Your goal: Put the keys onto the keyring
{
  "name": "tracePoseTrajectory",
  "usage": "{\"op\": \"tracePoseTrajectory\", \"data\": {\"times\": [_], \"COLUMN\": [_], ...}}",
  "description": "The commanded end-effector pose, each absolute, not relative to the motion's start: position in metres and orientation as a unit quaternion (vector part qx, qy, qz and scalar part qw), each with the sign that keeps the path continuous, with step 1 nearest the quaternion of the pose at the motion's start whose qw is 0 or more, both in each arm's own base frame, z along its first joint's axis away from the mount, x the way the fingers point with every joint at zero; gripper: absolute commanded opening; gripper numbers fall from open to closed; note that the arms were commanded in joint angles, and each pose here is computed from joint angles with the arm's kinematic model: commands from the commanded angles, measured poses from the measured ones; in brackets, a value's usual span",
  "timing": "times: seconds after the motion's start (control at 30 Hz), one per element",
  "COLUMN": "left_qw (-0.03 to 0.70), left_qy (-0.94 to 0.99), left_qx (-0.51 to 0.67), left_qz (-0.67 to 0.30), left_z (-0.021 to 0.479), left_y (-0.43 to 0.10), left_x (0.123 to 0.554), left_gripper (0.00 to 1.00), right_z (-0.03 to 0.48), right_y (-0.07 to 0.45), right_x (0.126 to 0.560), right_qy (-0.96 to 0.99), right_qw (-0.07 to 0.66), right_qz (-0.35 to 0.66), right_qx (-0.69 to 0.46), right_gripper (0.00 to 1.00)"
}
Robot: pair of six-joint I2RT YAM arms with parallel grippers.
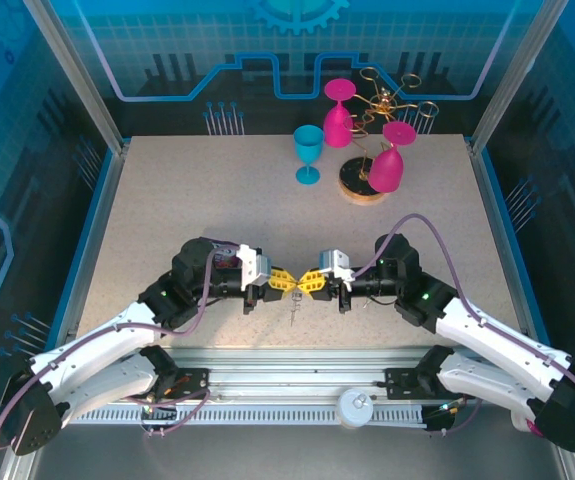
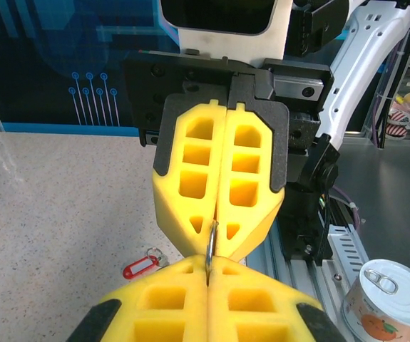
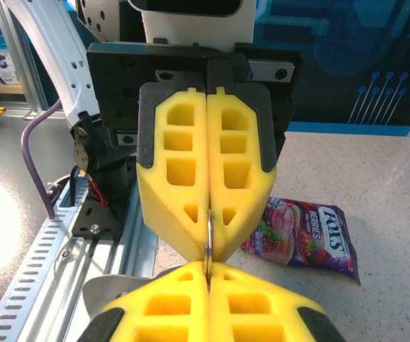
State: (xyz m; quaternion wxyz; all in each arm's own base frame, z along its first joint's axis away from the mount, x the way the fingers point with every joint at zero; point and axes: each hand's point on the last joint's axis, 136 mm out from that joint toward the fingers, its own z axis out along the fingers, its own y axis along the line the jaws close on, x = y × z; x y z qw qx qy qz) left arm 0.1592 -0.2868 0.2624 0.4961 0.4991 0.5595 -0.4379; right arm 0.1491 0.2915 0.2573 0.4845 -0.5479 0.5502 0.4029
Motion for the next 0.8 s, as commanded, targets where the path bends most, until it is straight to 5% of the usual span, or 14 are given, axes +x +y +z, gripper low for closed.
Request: {"op": "tracePoseTrajectory", "data": {"times": [0.0,0.07,0.2,0.43,0.77], "left_qw": [0.516,0.531,0.566,0.622,0.641], "left_qy": [0.540,0.546,0.549,0.484,0.456], "left_qx": [0.508,0.503,0.532,0.606,0.616], "left_qz": [-0.429,-0.409,-0.309,-0.106,-0.047], "left_z": [0.276,0.276,0.267,0.256,0.257], "left_y": [-0.288,-0.286,-0.284,-0.280,-0.277], "left_x": [0.159,0.166,0.177,0.199,0.206], "left_gripper": [0.00,0.00,0.00,0.00,0.00], "right_z": [0.271,0.264,0.239,0.190,0.153], "right_y": [0.295,0.289,0.263,0.203,0.159], "right_x": [0.148,0.160,0.195,0.241,0.250], "right_qy": [0.533,0.557,0.634,0.788,0.854], "right_qw": [0.506,0.518,0.544,0.513,0.488], "right_qz": [0.393,0.366,0.270,0.164,0.158], "right_qx": [-0.553,-0.536,-0.479,-0.298,-0.090], "right_gripper": [0.00,0.31,0.50,0.48,0.27]}}
